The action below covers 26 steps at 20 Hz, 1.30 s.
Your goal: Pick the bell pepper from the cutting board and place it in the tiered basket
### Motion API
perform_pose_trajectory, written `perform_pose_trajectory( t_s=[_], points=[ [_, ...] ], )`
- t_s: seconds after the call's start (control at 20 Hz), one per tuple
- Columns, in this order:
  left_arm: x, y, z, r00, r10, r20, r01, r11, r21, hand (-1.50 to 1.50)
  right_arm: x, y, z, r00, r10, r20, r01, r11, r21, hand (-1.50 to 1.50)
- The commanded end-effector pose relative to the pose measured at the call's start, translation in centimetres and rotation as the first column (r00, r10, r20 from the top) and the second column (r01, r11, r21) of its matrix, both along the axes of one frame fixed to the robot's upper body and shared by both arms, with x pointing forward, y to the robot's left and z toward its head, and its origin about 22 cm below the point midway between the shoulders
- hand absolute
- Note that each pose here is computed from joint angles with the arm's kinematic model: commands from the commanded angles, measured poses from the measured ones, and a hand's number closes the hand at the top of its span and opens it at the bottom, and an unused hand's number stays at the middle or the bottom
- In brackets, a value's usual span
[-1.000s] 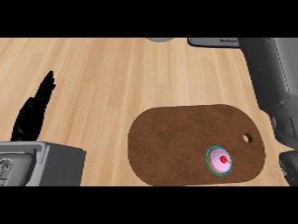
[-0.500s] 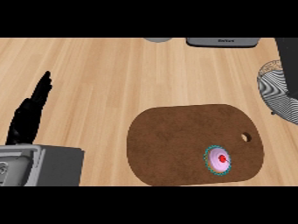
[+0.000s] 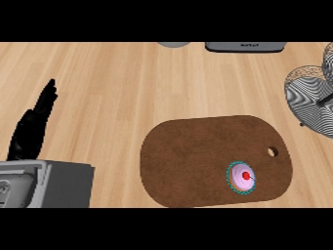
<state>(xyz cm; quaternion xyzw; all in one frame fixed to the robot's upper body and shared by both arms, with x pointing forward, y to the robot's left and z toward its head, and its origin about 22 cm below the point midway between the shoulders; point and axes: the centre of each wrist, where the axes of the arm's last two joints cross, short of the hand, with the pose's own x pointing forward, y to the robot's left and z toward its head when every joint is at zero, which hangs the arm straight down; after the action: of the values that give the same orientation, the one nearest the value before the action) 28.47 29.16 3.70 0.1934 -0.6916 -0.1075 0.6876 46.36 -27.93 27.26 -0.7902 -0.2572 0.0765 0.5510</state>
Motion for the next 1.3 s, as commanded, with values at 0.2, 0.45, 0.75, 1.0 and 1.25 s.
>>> perform_pose_trajectory(
  t_s=[0.2,0.45,0.75,1.0,1.25],
  points=[
    [-0.3,-1.1,0.3,1.0,0.022,0.016,-0.022,1.0,0.009,0.0,-1.4,-4.5,-1.5,0.995,0.059,-0.083,-0.055,0.997,0.051,1.5],
    [0.7,-0.1,-0.2,1.0,0.023,-0.008,-0.023,1.0,0.003,0.0,-2.2,-6.3,-2.0,0.993,0.11,-0.035,-0.101,0.977,0.186,1.5],
    [-0.7,0.6,-1.6,1.0,0.021,-0.014,-0.021,1.0,-0.006,0.0,-3.3,-9.0,-3.9,0.997,0.075,0.033,-0.082,0.922,0.379,1.5],
    [0.2,0.2,0.4,0.999,0.038,-0.013,-0.038,0.999,0.008,0.0,-3.7,-8.8,-7.3,0.996,0.037,0.075,-0.067,0.889,0.453,-1.5],
    [0.3,0.2,-0.8,1.0,0.017,-0.005,-0.017,1.0,-0.01,0.0,-4.7,-9.4,-5.0,0.955,0.04,0.295,-0.162,0.9,0.404,-1.5]
  ],
)
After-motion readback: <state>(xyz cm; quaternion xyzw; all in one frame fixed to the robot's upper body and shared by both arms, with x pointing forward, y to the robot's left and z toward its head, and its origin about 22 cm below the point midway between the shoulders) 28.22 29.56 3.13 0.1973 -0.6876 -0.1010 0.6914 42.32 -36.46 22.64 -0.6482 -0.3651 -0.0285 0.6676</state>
